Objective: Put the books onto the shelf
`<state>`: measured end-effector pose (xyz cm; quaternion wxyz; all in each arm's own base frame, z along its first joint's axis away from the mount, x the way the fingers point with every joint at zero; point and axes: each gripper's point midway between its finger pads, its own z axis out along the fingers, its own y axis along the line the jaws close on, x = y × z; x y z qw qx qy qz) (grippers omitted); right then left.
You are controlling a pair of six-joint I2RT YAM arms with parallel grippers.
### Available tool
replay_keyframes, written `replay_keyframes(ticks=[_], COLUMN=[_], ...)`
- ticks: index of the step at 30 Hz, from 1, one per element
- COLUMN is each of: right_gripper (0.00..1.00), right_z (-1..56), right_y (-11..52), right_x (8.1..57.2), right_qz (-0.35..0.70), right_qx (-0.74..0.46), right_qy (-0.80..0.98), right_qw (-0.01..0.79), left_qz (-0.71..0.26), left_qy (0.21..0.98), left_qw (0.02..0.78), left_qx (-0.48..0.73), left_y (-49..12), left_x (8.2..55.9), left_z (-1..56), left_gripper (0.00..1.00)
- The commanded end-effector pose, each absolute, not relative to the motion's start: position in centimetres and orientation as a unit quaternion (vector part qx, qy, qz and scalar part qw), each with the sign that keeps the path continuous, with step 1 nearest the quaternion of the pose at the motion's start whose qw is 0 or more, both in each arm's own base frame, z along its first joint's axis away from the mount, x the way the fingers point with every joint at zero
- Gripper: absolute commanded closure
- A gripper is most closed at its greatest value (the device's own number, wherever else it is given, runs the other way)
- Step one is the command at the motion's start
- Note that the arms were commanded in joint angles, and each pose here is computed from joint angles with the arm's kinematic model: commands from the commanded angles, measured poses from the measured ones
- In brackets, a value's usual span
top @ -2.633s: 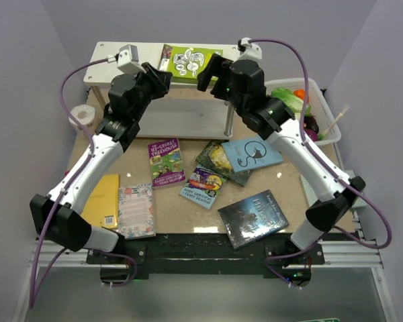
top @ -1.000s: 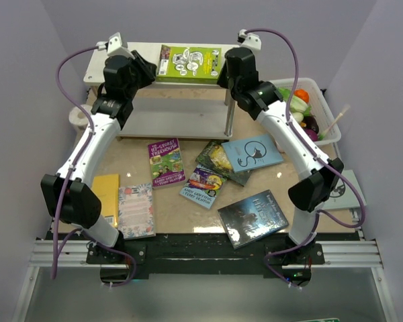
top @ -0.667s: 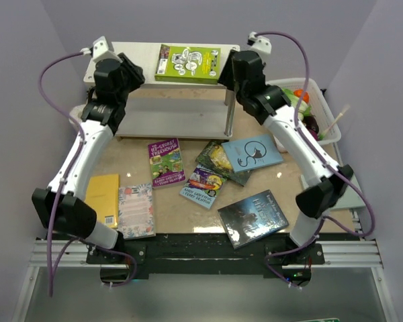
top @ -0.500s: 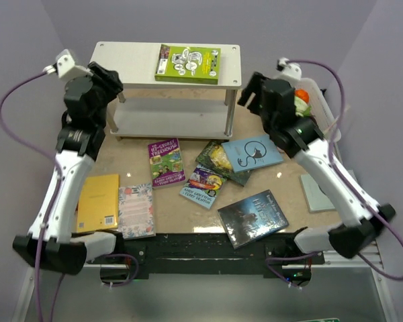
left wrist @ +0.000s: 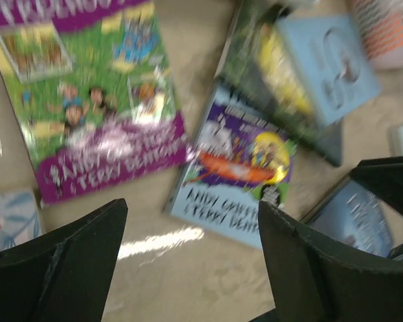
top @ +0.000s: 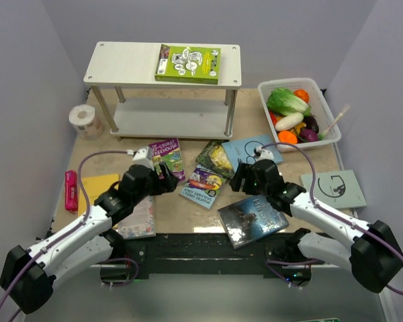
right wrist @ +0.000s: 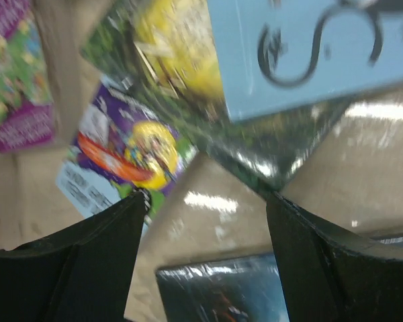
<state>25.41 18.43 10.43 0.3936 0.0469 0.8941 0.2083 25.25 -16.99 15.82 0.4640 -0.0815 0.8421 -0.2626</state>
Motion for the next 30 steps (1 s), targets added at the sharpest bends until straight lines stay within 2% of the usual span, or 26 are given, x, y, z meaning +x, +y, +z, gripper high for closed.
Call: replay_keyframes(ticks=[1, 8, 15, 20, 24, 27, 28, 30], right_gripper=[0.23, 0.23, 0.22, 0.21, 0.21, 0.22, 0.22, 0.23], right_z=[11.1, 8.9, 5.1, 5.4, 6.9, 7.5, 6.3, 6.8], right_y=[20.9, 21.3, 17.7, 16.1, 16.2, 17.7, 18.7, 20.1], right_x=[24.3, 23.3, 23.0, 23.5, 24.2, 24.5, 23.8, 23.8], right_qz=[0.315, 0.359, 0.345, 0.368, 0.370, 0.348, 0.341, 0.346], right_qx=[0.066, 0.122, 0.296, 0.366, 0.345, 0.265, 0.232, 0.179], right_qy=[0.862, 0.849, 0.817, 0.765, 0.762, 0.802, 0.828, 0.841], right_qw=[0.393, 0.367, 0.356, 0.381, 0.405, 0.406, 0.379, 0.374], left_qz=[-0.295, -0.344, -0.360, -0.361, -0.369, -0.365, -0.354, -0.332], left_qy=[0.853, 0.825, 0.826, 0.832, 0.826, 0.826, 0.832, 0.844], left_qw=[0.420, 0.436, 0.418, 0.409, 0.413, 0.416, 0.414, 0.408], left_qx=[-0.091, -0.109, -0.112, -0.104, -0.105, -0.107, -0.107, -0.105], left_y=[-18.2, -18.6, -19.9, -20.3, -20.1, -20.0, -19.9, -19.8], left_x=[22.8, 22.3, 22.9, 22.8, 22.3, 22.5, 22.7, 23.2], left_z=[11.8, 10.4, 9.4, 9.1, 8.8, 8.7, 8.3, 7.7], left_gripper=[0.16, 0.19, 0.22, 0.23, 0.23, 0.23, 0.24, 0.25])
